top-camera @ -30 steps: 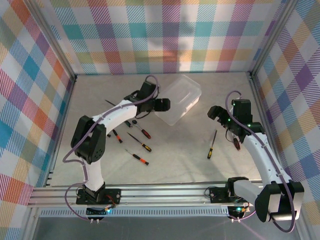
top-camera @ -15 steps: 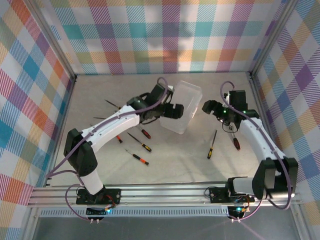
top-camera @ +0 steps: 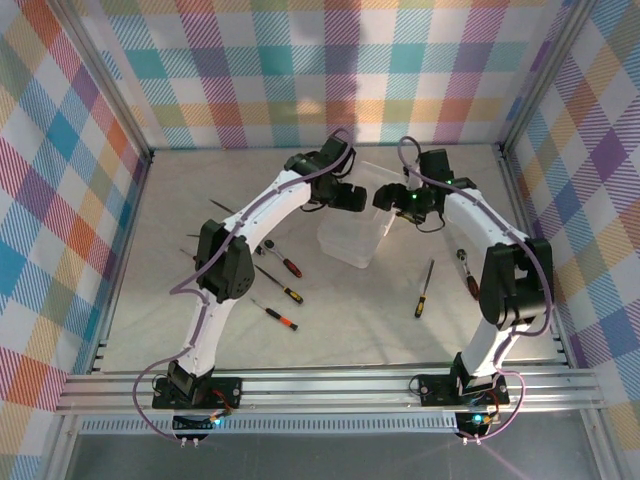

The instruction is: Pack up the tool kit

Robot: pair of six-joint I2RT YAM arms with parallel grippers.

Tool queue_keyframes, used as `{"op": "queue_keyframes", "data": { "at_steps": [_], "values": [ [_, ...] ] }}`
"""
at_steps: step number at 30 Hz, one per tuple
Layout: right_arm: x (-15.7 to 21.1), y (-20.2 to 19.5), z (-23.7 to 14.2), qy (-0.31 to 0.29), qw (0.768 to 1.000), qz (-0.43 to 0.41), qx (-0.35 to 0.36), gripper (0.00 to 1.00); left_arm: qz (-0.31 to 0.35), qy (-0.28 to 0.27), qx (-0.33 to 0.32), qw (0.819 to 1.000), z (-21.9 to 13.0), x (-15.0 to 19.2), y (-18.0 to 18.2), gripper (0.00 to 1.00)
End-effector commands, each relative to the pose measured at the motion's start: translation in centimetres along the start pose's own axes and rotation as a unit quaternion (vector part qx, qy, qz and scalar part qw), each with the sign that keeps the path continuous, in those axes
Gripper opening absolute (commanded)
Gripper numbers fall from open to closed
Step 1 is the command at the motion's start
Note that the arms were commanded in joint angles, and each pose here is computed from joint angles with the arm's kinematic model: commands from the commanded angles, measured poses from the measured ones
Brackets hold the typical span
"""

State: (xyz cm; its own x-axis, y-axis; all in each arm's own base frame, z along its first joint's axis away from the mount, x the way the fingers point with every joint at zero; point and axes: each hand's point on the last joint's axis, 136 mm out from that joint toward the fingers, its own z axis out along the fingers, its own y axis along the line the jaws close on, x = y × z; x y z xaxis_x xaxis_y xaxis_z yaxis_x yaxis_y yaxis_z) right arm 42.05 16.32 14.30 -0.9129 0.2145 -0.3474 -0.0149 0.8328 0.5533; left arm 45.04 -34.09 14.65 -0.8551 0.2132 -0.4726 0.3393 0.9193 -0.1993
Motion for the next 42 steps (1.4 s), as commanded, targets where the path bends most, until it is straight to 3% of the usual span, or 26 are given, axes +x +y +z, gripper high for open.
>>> {"op": "queue_keyframes", "data": {
  "at_steps": [1, 8, 14, 19, 24, 27, 29, 32, 35, 42],
  "values": [
    [0.9, -0.3, 0.6, 0.019, 1.000, -0.005, 0.018, 0.65, -0.007, 0.033, 0.021, 0.999, -1.7, 2.3, -0.7, 0.90],
    [3.6, -0.2, 0.7, 0.023, 1.000, -0.008, 0.007, 0.58, -0.022, 0.039, 0.029, 0.999, -3.0, 7.0, 0.0, 0.88],
    [5.8, 1.2, -0.7, 0.022, 0.999, -0.022, -0.026, 0.59, -0.039, 0.030, 0.056, 0.997, -4.3, 9.9, -0.4, 0.88],
    [4.1, 3.0, -4.0, -0.011, 0.998, -0.057, -0.021, 0.66, -0.024, 0.015, 0.079, 0.996, -6.9, 8.0, -1.9, 0.88],
    [2.3, 3.8, -7.0, -0.092, 0.993, -0.072, -0.023, 0.77, -0.012, -0.035, 0.017, 0.999, -7.8, 4.8, -0.4, 0.88],
    [2.9, 3.5, -7.1, -0.144, 0.985, -0.071, -0.064, 0.83, 0.003, -0.041, -0.015, 0.999, -7.3, 3.4, 0.2, 0.90],
    [3.7, 2.4, -7.1, -0.158, 0.983, -0.052, -0.074, 0.88, 0.015, -0.002, -0.033, 0.999, -6.4, 3.3, 0.3, 0.94],
    [5.0, 1.1, -6.8, -0.119, 0.987, -0.029, -0.101, 0.89, 0.033, 0.056, -0.034, 0.997, -4.8, 4.1, -0.3, 0.96],
    [6.0, 0.2, -6.6, -0.102, 0.987, -0.018, -0.122, 0.91, 0.048, 0.079, -0.038, 0.995, -3.6, 4.6, -0.4, 1.00],
    [7.4, -1.1, -5.7, -0.066, 0.986, 0.005, -0.150, 0.91, 0.056, 0.117, -0.046, 0.990, -2.2, 6.2, 0.0, 0.98]
  ]
}}
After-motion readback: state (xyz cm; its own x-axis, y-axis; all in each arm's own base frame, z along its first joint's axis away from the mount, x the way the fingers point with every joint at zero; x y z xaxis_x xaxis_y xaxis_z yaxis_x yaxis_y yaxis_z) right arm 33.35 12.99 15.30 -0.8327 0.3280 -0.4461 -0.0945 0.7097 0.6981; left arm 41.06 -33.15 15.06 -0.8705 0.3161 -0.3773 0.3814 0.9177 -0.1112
